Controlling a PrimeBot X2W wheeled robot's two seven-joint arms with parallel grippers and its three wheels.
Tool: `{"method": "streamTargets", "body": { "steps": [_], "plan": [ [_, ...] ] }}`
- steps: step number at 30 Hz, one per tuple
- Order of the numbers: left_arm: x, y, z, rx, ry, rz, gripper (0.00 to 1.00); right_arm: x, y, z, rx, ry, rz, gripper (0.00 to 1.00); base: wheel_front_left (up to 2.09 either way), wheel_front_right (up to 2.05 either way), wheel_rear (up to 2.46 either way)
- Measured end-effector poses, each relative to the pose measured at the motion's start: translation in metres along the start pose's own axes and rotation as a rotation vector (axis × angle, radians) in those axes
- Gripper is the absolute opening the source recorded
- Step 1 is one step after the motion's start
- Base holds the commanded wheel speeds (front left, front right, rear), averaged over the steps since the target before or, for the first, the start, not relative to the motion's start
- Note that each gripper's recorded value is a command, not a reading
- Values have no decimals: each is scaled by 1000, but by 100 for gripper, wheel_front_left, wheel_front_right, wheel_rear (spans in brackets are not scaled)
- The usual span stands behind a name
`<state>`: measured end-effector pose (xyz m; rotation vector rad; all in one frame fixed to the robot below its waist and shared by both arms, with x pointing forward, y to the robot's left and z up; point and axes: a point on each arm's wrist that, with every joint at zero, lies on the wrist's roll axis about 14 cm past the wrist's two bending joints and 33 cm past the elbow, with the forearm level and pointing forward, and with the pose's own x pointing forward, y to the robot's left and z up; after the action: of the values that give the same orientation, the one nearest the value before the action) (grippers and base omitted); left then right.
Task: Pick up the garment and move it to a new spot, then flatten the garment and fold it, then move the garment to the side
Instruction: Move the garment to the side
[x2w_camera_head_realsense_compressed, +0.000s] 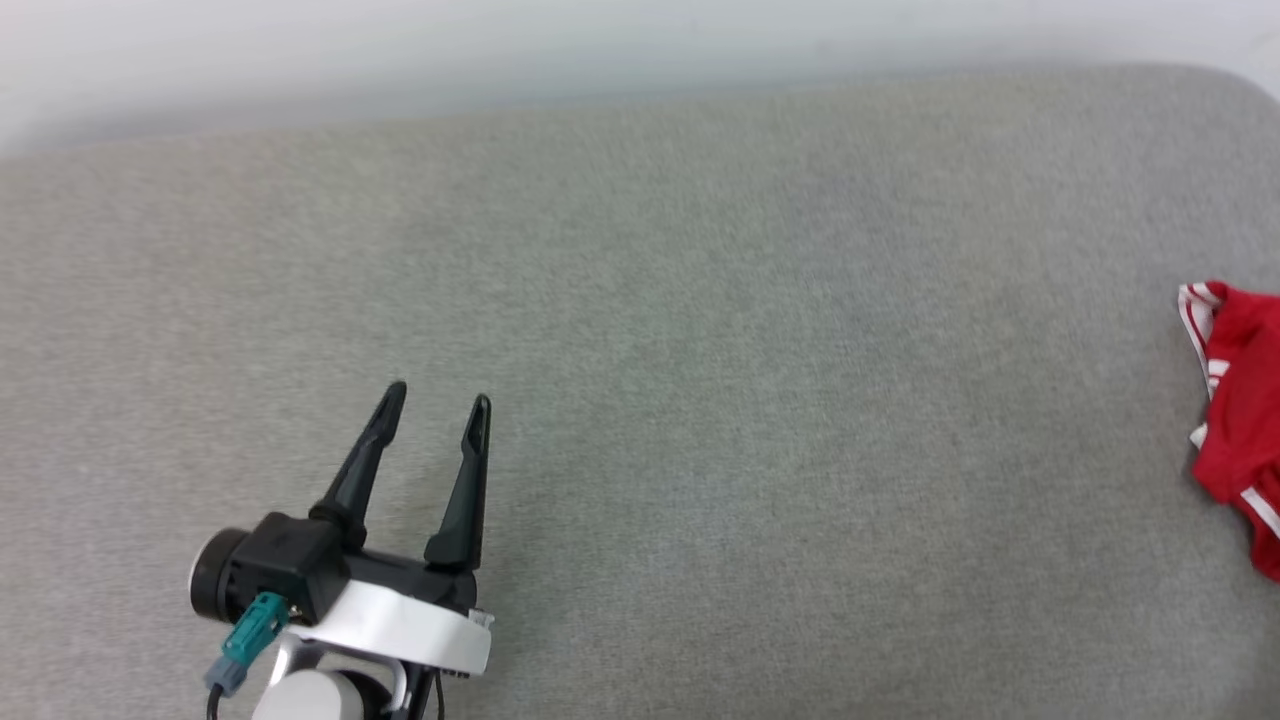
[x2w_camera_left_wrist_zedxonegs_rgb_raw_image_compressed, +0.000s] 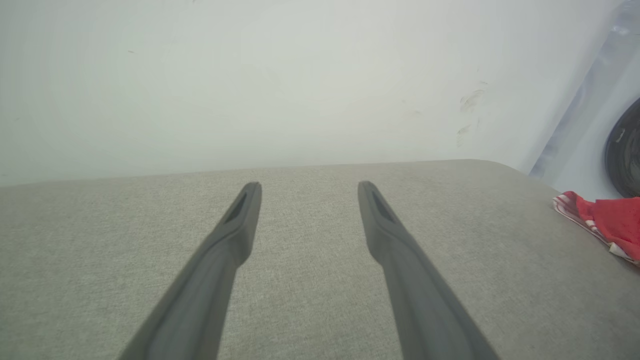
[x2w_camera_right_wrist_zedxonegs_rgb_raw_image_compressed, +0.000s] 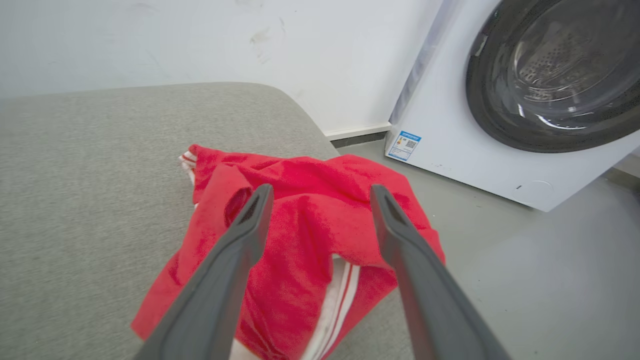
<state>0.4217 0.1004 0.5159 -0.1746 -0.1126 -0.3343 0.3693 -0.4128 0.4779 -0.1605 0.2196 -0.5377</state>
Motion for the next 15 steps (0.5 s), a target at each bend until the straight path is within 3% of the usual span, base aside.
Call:
{"method": "streamTargets", "body": {
  "steps": [15],
  "plan": [
    [-58, 37, 22, 44, -20, 196, 100, -72, 125, 42, 138, -142, 372, 100, 0, 0, 0]
  ]
}}
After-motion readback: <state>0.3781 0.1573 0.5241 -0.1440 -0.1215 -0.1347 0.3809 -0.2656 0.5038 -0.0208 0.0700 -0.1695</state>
